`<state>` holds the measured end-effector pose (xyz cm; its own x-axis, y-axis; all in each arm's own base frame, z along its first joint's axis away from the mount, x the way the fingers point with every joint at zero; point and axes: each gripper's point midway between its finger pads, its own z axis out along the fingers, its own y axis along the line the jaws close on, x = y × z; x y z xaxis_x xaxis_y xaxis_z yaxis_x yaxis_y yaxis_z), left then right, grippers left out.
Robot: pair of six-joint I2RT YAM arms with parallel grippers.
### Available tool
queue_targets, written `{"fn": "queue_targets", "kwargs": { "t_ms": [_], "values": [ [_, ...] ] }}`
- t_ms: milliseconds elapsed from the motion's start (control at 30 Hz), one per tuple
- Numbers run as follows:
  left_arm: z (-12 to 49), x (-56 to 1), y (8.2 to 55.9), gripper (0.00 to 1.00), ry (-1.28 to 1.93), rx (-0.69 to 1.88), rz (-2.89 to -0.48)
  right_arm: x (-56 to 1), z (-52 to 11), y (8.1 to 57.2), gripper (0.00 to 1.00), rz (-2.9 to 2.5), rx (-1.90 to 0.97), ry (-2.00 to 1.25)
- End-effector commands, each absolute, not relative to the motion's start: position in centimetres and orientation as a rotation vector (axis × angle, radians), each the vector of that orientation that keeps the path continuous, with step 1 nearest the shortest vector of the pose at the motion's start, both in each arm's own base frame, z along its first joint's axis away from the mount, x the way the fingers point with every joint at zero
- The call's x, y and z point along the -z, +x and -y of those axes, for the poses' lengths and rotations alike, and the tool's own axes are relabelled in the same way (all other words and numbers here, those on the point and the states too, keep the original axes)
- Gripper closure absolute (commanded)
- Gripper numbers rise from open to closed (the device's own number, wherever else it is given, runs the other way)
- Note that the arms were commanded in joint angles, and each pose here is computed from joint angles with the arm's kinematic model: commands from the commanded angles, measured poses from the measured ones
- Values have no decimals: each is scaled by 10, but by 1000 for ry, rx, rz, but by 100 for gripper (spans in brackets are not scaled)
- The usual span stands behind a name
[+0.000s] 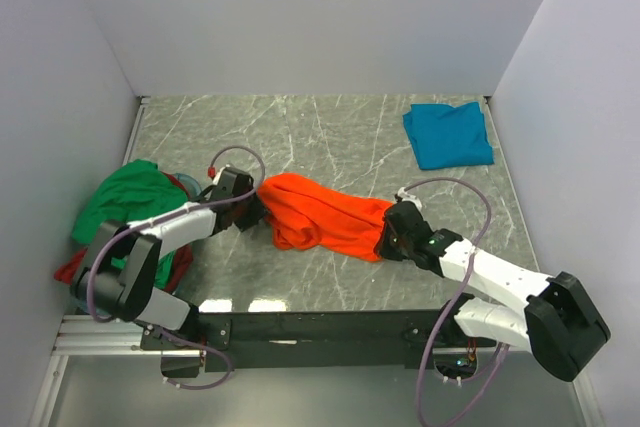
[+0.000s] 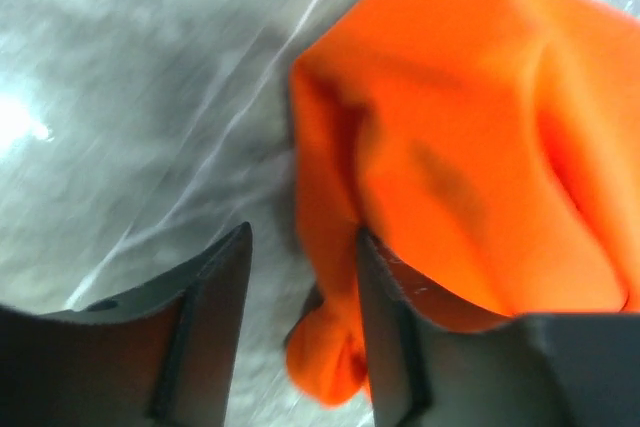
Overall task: Fold and stack the t-shirts
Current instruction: Flatten the tshirt out
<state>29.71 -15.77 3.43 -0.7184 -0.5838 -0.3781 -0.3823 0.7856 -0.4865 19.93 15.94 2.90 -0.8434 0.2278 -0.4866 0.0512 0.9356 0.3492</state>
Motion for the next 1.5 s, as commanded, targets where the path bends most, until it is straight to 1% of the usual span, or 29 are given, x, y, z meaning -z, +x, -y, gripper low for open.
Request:
{"fn": "queue_targets", "kwargs": {
  "t_ms": [0, 33, 67, 133, 267, 367, 467, 500, 533, 600, 667, 833, 900, 933, 967, 1033, 1067, 1133, 1167, 1233, 1367, 1467],
  "values": [
    [175, -51, 330, 54, -643, 593, -2396, -54, -160, 217, 95, -2458, -427, 208],
    [177, -52, 334, 60, -633, 591, -2398, -55, -159, 217, 96, -2454, -420, 207],
    [176, -49, 335, 77, -627, 576, -2411, -59, -158, 219, 98, -2447, -412, 207],
    [177, -49, 342, 99, -621, 570, -2411, -65, -152, 225, 99, -2418, -368, 221],
    [174, -61, 347, 99, -602, 537, -2408, -95, -140, 241, 100, -2328, -309, 260],
    [162, -88, 351, 99, -610, 490, -2330, -126, -132, 254, 100, -2244, -294, 287],
    [146, -124, 349, 99, -619, 449, -2236, -162, -120, 266, 100, -2145, -291, 331],
    [142, -149, 349, 99, -617, 466, -2173, -174, -115, 268, 100, -2116, -294, 341],
    [134, -156, 344, 99, -624, 428, -2163, -185, -108, 272, 100, -2086, -289, 362],
    [119, -200, 344, 99, -646, 410, -2042, -219, -99, 276, 100, -2015, -295, 378],
    [111, -232, 340, 99, -639, 412, -1975, -252, -86, 278, 100, -1942, -293, 413],
    [100, -330, 311, 99, -561, 546, -1730, -336, -64, 263, 100, -1733, -335, 421],
    [99, -374, 297, 99, -512, 623, -1614, -358, -60, 253, 100, -1688, -349, 403],
    [100, -387, 292, 99, -470, 639, -1587, -368, -60, 250, 100, -1671, -369, 389],
    [97, -413, 285, 99, -461, 662, -1527, -387, -59, 243, 100, -1638, -389, 382],
    [92, -433, 275, 99, -441, 659, -1499, -419, -56, 230, 100, -1573, -430, 357],
    [88, -456, 266, 99, -433, 669, -1457, -428, -53, 224, 100, -1556, -434, 352],
    [85, -474, 256, 99, -405, 672, -1429, -455, -46, 210, 100, -1494, -452, 344],
    [84, -492, 246, 99, -390, 695, -1393, -462, -43, 203, 100, -1479, -450, 335],
    [83, -508, 233, 99, -354, 720, -1358, -476, -37, 191, 100, -1446, -461, 335],
    [85, -533, 212, 99, -289, 772, -1302, -487, -27, 177, 100, -1412, -454, 349],
    [88, -529, 211, 99, -272, 769, -1336, -481, -24, 178, 100, -1437, -435, 362]
  ]
}}
